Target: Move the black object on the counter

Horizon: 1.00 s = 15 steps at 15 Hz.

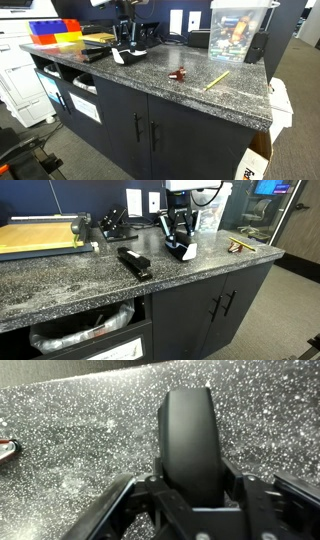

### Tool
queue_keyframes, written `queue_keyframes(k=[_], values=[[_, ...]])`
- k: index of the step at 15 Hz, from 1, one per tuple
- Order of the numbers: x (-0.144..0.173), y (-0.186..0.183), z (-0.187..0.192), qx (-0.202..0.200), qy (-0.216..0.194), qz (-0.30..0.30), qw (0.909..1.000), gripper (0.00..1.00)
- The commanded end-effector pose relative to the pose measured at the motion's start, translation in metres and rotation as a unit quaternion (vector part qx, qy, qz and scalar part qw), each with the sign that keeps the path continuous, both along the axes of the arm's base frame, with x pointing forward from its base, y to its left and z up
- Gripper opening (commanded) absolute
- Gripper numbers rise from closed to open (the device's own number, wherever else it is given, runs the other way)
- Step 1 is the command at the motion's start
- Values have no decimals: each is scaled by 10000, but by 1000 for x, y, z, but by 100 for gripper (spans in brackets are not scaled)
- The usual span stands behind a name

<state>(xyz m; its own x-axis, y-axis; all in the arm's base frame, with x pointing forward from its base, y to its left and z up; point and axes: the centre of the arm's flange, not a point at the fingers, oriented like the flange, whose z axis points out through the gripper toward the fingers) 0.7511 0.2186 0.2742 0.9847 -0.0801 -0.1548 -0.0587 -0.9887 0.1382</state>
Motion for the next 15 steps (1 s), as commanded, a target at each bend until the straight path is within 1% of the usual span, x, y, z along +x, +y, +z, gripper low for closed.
queue_keyframes(k=[1,3,4,5,7,8,10,12,13,14,15], values=[[49,28,-2,-212,5,267,9994,32],[52,25,-1,-342,-148,218,9991,32],[54,22,3,-348,-142,186,9991,82],[53,18,7,-325,-132,172,9992,84],[46,7,25,-222,-28,163,9996,96],[38,0,38,-159,62,189,9997,100],[22,-15,69,-68,280,73,9996,100],[9,-46,106,20,736,-258,9970,100],[-11,-32,62,-219,358,-36,9991,100],[-12,-39,78,-197,372,-88,9991,100],[-11,-43,82,-187,343,-107,9992,100]])
